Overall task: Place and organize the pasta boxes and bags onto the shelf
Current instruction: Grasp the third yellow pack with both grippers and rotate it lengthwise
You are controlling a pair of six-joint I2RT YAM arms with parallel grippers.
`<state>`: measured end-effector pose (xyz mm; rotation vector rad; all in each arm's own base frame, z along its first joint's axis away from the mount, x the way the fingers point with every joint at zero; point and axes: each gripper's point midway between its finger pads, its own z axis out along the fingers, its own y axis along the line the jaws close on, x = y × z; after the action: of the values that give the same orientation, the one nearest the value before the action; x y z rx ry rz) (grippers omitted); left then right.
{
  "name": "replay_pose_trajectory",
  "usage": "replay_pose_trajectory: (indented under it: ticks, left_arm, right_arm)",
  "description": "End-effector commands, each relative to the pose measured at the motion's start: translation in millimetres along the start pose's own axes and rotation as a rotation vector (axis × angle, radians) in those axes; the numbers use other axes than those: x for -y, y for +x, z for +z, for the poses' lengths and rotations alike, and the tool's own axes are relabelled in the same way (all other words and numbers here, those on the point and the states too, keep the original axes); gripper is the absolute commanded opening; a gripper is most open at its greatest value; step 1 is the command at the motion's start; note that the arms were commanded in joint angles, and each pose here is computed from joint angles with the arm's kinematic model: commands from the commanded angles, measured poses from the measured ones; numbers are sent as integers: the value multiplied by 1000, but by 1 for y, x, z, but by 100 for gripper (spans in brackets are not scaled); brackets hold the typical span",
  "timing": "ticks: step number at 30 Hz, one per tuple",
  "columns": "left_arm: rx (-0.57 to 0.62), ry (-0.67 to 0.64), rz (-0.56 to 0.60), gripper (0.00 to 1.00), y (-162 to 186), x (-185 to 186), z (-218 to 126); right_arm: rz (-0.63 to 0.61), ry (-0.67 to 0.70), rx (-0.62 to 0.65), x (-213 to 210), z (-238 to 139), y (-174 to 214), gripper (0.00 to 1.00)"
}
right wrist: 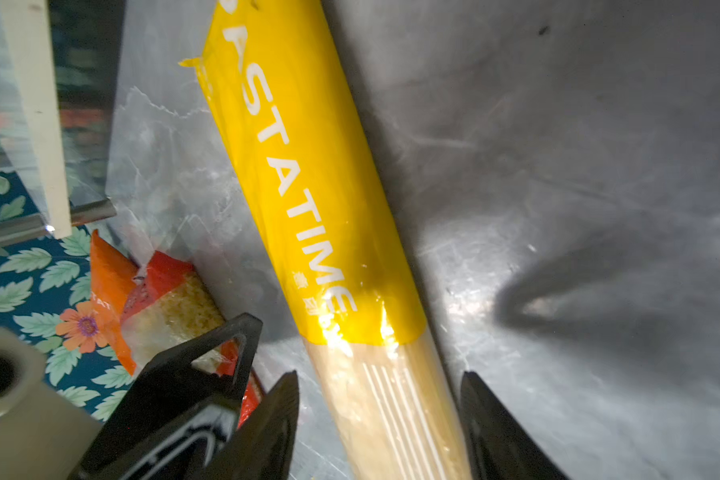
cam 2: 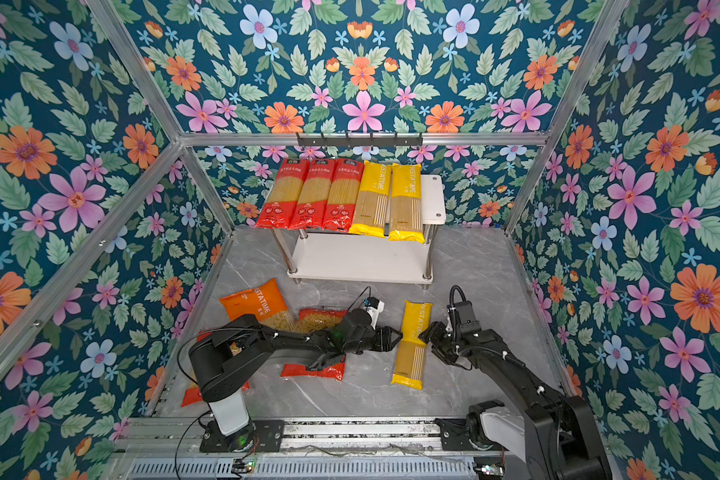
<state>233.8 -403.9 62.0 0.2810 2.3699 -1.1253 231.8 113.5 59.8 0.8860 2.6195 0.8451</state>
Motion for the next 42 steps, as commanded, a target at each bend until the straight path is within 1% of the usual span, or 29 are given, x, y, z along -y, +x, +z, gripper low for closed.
replay_pose_trajectory:
  ticks: [1, 4, 6, 8, 9, 12, 17, 20, 23, 26, 28, 30, 35, 40, 42]
  left_arm:
    - [-8, -34, 22, 65, 1, -9, -5]
    - [-28, -8, 19, 65, 6, -7, -2]
    - [-42, 63, -3, 64, 7, 5, 6]
    - [-64, 127, -15, 64, 7, 20, 15]
    - [-79, 136, -16, 63, 8, 22, 19]
    - [-92, 98, -20, 61, 11, 13, 25]
    - [-112, 92, -34, 56, 14, 12, 32]
    - [-121, 85, -37, 53, 18, 7, 38]
    - [-139, 75, -46, 45, 24, -2, 42]
    - [-134, 122, -48, 40, 23, 6, 39]
    - [-120, 145, -38, 38, 21, 10, 35]
    - [-110, 158, -28, 36, 19, 12, 31]
    - [-102, 200, -22, 37, 20, 18, 21]
    - [-80, 204, -14, 41, 18, 15, 12]
    - [-69, 221, -17, 42, 16, 16, 7]
  right_arm:
    - [34, 51, 71, 14, -11, -12, 65]
    - [28, -8, 73, 14, -12, -29, 65]
    - [-4, -60, 73, 8, -9, -40, 66]
    - [-59, -129, 62, -7, -5, -46, 66]
    - [-71, -158, 60, -14, -2, -50, 66]
    - [-93, -222, 56, -27, 9, -59, 66]
    - [-109, -203, -4, -23, 30, -63, 63]
    - [-106, -228, -17, -19, 41, -61, 60]
    - [-118, -291, -56, -25, 47, -52, 55]
    - [-159, -340, -70, -33, 46, -44, 49]
    - [-182, -374, -63, -37, 42, -41, 42]
    - [-202, -402, -56, -41, 38, -39, 34]
    - [-239, -444, -29, -48, 27, -37, 15]
    - [-274, -465, 4, -51, 21, -36, 8]
    - [-282, -463, 5, -52, 20, -36, 8]
